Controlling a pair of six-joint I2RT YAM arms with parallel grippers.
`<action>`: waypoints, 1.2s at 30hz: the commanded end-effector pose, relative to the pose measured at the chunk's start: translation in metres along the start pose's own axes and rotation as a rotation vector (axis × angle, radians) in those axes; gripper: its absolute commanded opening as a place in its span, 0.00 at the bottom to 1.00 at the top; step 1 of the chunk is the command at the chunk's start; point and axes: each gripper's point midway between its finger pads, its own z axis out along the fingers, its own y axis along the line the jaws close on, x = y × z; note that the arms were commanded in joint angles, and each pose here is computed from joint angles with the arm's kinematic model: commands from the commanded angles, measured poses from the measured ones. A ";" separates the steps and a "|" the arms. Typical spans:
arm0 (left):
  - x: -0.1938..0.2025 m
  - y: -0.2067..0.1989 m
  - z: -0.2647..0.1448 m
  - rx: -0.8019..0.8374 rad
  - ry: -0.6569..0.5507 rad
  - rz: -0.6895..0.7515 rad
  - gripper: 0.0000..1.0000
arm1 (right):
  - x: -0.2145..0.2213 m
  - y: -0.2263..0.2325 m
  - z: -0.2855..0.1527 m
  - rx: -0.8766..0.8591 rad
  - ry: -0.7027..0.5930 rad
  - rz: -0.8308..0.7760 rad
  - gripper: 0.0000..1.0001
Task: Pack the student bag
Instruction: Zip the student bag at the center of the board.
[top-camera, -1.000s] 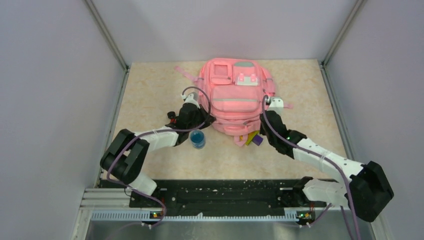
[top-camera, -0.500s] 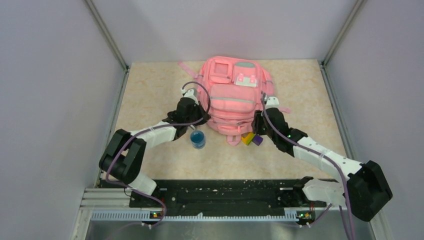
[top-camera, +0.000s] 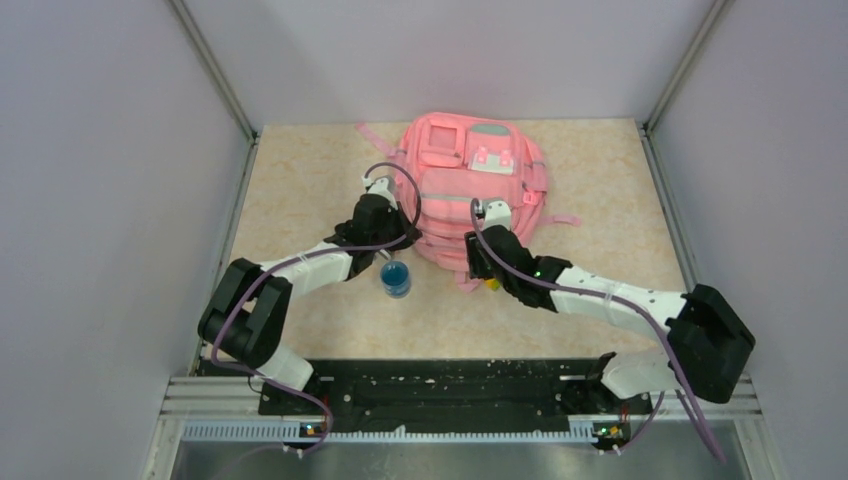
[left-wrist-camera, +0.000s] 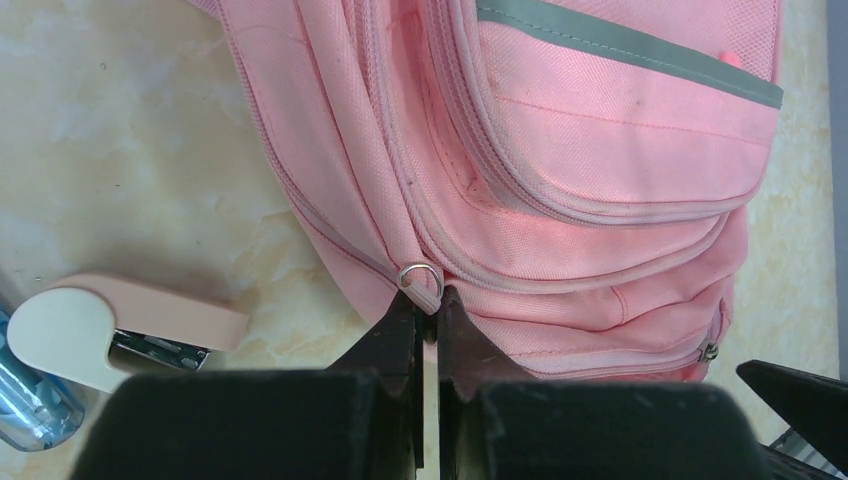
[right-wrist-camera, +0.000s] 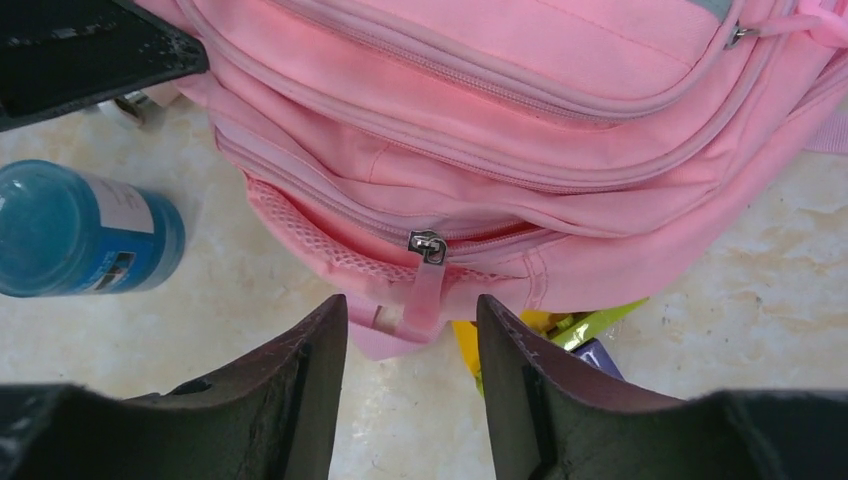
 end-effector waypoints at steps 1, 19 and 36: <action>-0.029 -0.019 -0.009 0.049 -0.079 0.009 0.00 | -0.017 0.003 0.008 0.063 -0.040 -0.024 0.46; -0.042 -0.001 -0.013 -0.027 -0.117 0.047 0.00 | -0.031 -0.056 0.007 0.389 -0.020 -0.200 0.00; -0.090 0.014 -0.005 -0.121 -0.180 0.178 0.00 | 0.006 -0.142 0.037 0.461 0.102 -0.106 0.00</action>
